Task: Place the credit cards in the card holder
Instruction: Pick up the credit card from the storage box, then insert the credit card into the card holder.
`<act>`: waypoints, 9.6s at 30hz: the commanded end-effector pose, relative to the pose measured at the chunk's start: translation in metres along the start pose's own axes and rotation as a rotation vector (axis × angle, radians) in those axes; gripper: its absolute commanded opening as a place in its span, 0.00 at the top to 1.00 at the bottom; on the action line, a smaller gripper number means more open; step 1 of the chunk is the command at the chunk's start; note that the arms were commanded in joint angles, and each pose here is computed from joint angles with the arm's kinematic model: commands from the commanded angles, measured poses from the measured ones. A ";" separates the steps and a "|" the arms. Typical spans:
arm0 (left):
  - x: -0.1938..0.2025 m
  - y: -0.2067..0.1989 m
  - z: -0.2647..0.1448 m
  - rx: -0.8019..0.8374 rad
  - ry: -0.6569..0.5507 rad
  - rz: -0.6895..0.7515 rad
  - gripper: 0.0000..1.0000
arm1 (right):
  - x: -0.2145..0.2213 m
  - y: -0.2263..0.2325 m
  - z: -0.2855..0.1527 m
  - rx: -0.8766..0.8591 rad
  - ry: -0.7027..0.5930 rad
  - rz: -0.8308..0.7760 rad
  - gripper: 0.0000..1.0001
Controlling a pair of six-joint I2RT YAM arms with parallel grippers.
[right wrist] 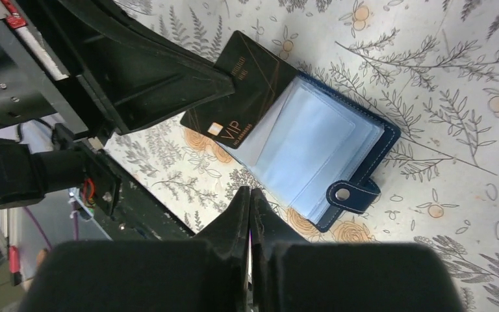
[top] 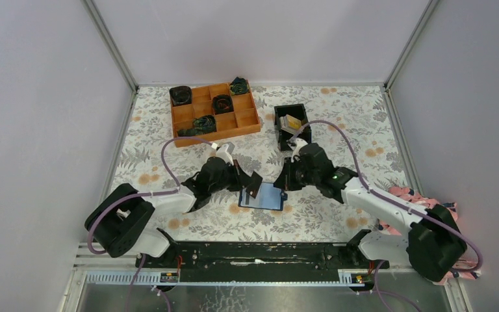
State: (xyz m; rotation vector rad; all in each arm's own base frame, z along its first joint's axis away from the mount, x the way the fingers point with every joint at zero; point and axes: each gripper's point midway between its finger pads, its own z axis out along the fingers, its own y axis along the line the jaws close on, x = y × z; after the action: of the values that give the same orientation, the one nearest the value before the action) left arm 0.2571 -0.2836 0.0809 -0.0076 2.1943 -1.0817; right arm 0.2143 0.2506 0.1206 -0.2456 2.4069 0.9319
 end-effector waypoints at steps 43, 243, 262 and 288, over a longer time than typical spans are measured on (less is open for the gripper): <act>0.033 0.056 -0.013 -0.363 -0.037 0.041 1.00 | 0.033 -0.060 0.095 0.476 0.061 -0.039 1.00; 0.010 0.047 -0.030 0.059 -0.273 -0.358 1.00 | 0.110 -0.119 0.057 0.556 0.253 -0.045 1.00; 0.010 0.060 -0.028 -0.029 -0.275 -0.405 1.00 | 0.113 -0.121 0.059 0.557 0.259 -0.045 1.00; 0.019 0.064 -0.014 -0.044 -0.227 -0.432 1.00 | 0.114 -0.122 0.060 0.557 0.265 -0.049 1.00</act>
State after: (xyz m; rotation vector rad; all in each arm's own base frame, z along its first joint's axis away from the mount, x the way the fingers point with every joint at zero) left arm 0.2496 -0.2327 0.0299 -0.6221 2.0634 -1.1753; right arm 0.2391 0.2551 0.0069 -0.1391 2.5163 0.4301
